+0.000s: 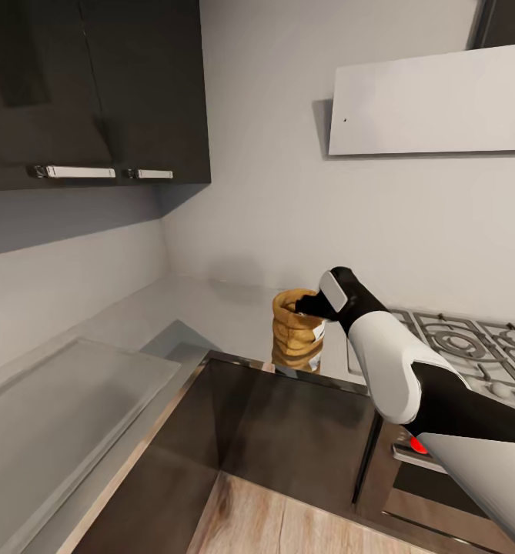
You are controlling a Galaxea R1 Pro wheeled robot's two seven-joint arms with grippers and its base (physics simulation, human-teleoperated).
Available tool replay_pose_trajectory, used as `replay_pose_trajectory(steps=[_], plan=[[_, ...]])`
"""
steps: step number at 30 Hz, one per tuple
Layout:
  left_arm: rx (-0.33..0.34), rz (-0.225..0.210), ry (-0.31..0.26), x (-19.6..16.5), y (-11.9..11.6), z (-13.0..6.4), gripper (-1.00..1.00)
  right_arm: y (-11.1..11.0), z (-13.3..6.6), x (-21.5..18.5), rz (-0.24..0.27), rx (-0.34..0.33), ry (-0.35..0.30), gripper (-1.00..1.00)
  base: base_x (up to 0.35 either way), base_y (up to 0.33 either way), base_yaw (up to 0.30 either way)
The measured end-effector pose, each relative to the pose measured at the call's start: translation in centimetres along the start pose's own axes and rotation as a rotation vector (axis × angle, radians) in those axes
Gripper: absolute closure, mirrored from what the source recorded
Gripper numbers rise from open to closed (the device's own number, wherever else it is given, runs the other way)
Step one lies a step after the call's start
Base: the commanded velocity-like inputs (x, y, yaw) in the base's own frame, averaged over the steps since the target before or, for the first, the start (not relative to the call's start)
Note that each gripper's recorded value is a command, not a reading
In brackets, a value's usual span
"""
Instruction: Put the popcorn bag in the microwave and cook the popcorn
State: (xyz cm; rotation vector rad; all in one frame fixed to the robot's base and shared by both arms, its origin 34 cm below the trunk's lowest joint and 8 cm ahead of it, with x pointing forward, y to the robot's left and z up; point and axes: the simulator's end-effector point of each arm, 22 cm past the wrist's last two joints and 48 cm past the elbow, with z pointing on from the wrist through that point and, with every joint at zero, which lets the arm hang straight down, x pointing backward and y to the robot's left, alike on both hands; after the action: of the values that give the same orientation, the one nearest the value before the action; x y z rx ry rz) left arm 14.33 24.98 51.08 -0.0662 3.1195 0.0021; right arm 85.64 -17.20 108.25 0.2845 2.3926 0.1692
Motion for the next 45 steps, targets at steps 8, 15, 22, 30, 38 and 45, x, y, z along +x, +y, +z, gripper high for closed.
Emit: replay_pose_trajectory(steps=[8,15,22,30,38,45], plan=[[0.0,0.0,0.0,0.0,0.0,0.0,-1.0,1.4,0.5,0.3,0.093,-0.071,-0.001,-1.0,0.0,0.0,0.0],[-0.001,0.0,0.0,0.0,0.0,0.0,-1.0,0.9,1.6,0.6,0.143,-0.051,-0.03,-1.0,0.0,0.0,0.0],[0.0,-0.001,0.0,0.0,0.0,0.0,-1.0,-0.4,2.2,0.6,0.216,0.001,-0.062,-1.0,0.0,0.0,0.0],[0.0,-0.001,0.0,0.0,0.0,0.0,-1.0,-0.4,2.4,0.1,0.353,-0.033,-0.081,-1.0,0.0,0.0,0.0],[0.0,0.0,0.0,0.0,0.0,0.0,-1.0,-1.6,2.6,-0.3,0.396,0.015,-0.124,-1.0,0.0,0.0,0.0],[-0.001,-0.001,0.0,0.0,0.0,0.0,-1.0,-1.9,2.6,-0.1,0.363,0.035,-0.117,-1.0,0.0,0.0,0.0]])
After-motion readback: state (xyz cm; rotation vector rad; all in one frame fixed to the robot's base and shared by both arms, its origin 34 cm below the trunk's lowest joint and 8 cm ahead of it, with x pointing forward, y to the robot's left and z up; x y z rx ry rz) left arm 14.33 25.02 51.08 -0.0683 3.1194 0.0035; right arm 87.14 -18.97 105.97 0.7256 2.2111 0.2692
